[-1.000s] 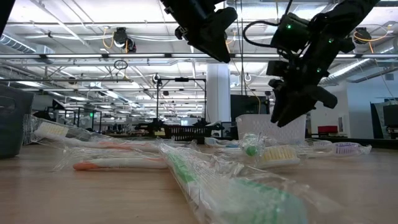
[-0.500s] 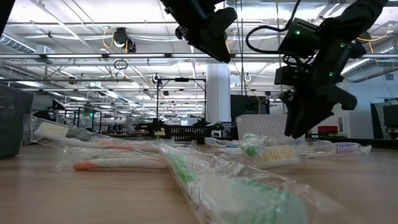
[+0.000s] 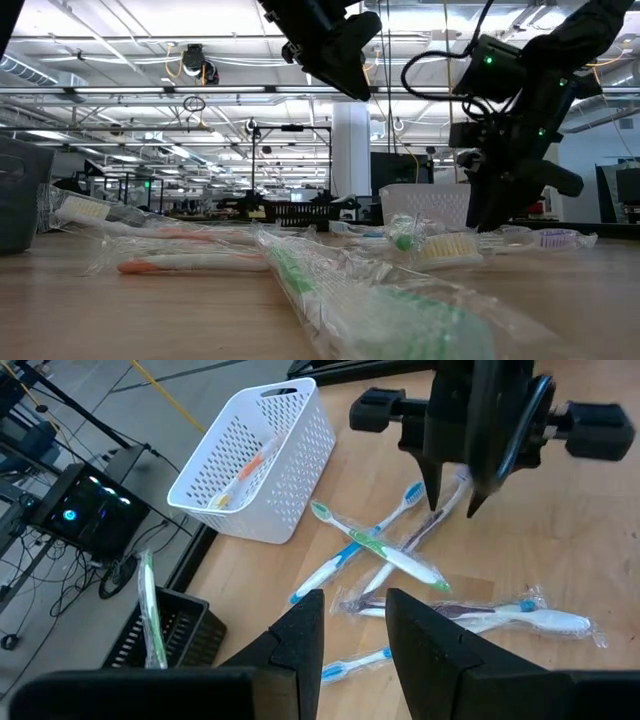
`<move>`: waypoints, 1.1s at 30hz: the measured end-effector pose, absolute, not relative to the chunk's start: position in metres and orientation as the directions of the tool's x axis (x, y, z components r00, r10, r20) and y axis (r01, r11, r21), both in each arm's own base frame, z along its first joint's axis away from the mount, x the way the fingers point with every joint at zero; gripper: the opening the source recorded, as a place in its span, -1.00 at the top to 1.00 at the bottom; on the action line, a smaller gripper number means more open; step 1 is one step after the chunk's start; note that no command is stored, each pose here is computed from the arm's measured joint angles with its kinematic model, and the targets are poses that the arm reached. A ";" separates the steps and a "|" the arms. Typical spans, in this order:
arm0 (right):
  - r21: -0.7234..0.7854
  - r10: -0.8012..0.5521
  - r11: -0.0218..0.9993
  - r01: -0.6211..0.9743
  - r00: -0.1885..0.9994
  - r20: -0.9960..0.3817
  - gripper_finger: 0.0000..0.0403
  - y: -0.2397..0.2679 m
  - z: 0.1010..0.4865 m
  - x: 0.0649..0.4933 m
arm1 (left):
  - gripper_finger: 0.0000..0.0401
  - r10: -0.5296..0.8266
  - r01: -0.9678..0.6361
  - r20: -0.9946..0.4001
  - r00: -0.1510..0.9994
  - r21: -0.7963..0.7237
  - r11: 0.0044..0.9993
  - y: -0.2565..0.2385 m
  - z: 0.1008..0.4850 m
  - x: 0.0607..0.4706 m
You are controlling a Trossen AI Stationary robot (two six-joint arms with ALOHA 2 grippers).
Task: Pick & Place Toothbrushes
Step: Put the violet toothbrush into the transparent bin
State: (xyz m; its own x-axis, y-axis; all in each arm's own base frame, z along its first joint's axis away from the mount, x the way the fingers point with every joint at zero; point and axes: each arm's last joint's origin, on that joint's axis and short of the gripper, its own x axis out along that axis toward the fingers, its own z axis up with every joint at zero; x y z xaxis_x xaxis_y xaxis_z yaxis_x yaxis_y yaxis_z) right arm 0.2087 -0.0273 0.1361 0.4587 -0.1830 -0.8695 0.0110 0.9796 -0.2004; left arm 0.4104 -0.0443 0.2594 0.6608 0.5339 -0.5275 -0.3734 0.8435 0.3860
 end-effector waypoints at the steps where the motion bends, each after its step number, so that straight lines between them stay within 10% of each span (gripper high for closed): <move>1: -0.198 -0.186 0.980 0.020 0.445 -0.876 0.35 -0.028 0.134 0.208 | 0.44 0.534 -0.375 -0.527 0.661 0.384 0.844 -0.044 0.259 0.410; 9: -0.178 -0.183 0.983 0.048 0.364 -0.913 0.41 -0.032 0.115 0.213 | 0.44 0.534 -0.376 -0.528 0.661 0.382 0.844 -0.044 0.259 0.410; 16: -0.192 -0.195 0.980 0.046 0.387 -0.901 0.93 -0.032 0.120 0.212 | 0.44 0.534 -0.376 -0.528 0.661 0.382 0.844 -0.044 0.259 0.410; 33: -0.213 -0.223 0.974 0.081 0.533 -0.816 0.99 -0.032 0.165 0.216 | 0.44 0.534 -0.380 -0.524 0.663 0.380 0.844 -0.044 0.260 0.411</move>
